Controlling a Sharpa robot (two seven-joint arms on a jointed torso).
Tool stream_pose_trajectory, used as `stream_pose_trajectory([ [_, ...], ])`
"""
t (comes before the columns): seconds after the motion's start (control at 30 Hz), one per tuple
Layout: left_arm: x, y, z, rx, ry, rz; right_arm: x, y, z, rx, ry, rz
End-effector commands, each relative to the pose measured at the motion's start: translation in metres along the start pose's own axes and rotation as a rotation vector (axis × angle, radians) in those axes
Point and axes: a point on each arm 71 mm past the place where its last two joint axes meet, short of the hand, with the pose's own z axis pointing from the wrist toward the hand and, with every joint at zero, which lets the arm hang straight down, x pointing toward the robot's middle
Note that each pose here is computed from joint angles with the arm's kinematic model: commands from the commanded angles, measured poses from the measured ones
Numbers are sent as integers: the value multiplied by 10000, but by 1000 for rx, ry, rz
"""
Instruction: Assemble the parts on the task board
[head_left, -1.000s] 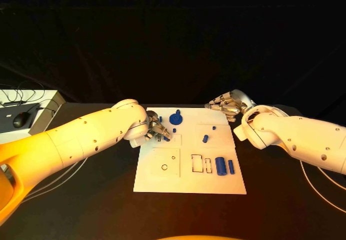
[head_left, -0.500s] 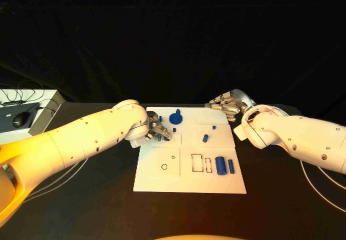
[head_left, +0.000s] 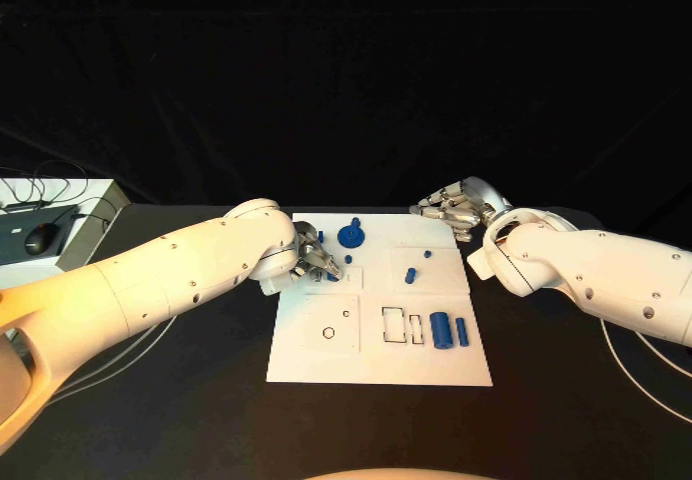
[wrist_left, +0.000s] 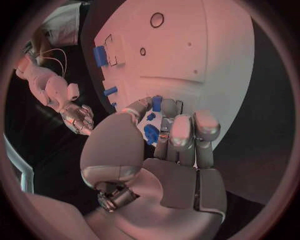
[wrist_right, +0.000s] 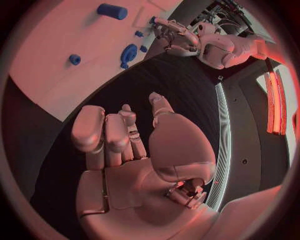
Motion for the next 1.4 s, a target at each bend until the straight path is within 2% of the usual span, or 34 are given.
stream_pose_trajectory([
  [0.03,54,-4,11,-7,29,38,2,17,-2,-17,4,-6],
  [1.03,106,-99,39,-2,50,65,0,19,2,-17,4,-7],
  [1.4,99,-98,43,-2,45,60,-2,17,3,-17,4,-7],
])
